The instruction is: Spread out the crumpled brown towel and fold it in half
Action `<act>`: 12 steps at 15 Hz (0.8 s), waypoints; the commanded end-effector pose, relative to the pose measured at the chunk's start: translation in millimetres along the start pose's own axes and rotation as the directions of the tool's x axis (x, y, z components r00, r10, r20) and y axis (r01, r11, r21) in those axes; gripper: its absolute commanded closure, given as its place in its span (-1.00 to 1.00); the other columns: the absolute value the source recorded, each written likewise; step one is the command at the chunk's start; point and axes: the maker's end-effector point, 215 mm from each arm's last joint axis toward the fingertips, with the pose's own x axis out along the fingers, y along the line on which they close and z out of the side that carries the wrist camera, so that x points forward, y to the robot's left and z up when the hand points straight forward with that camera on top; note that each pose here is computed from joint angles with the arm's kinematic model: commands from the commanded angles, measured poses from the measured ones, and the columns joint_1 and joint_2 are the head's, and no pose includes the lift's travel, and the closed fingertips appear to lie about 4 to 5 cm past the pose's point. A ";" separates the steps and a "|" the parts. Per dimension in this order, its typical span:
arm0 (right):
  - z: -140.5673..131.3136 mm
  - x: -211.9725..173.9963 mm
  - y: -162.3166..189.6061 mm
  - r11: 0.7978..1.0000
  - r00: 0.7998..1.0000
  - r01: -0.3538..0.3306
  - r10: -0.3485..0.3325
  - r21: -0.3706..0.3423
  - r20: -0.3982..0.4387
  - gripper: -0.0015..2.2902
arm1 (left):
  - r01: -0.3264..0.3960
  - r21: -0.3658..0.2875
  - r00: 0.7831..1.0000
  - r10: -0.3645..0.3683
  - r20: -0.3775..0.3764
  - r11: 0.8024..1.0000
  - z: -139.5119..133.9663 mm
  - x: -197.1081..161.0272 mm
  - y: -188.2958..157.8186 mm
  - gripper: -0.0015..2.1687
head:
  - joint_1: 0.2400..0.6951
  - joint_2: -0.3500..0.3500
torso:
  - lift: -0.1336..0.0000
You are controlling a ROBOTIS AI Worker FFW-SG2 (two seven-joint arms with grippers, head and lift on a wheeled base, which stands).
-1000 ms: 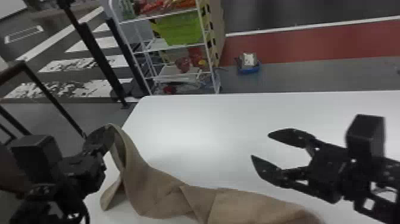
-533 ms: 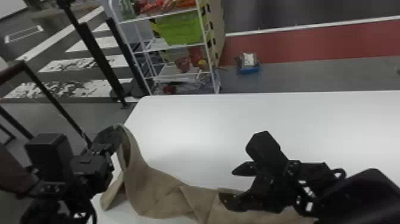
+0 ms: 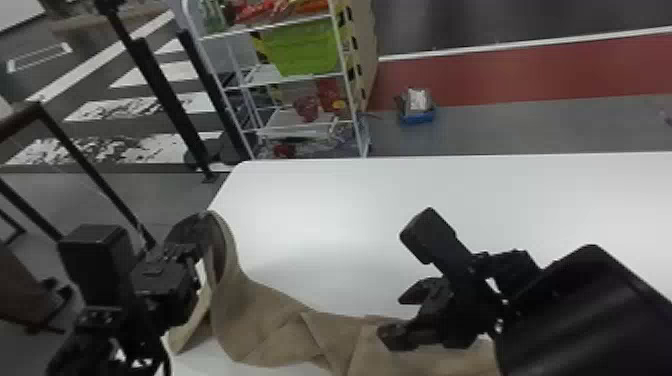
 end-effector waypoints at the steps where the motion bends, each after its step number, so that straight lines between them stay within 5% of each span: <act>1: -1.7 9.0 3.6 0.999 0.999 -0.033 0.033 -0.006 -0.004 -0.56 | -0.002 -0.003 1.000 0.002 -0.003 1.000 -1.6 0.1 0.2 0.33 | 1.00 1.00 | -0.85; 12: 0.7 29.9 4.0 0.992 0.992 -0.118 0.120 -0.046 0.030 -0.29 | -0.001 -0.011 1.000 0.001 -0.009 1.000 -7.2 5.4 0.2 0.33 | 1.00 1.00 | -0.85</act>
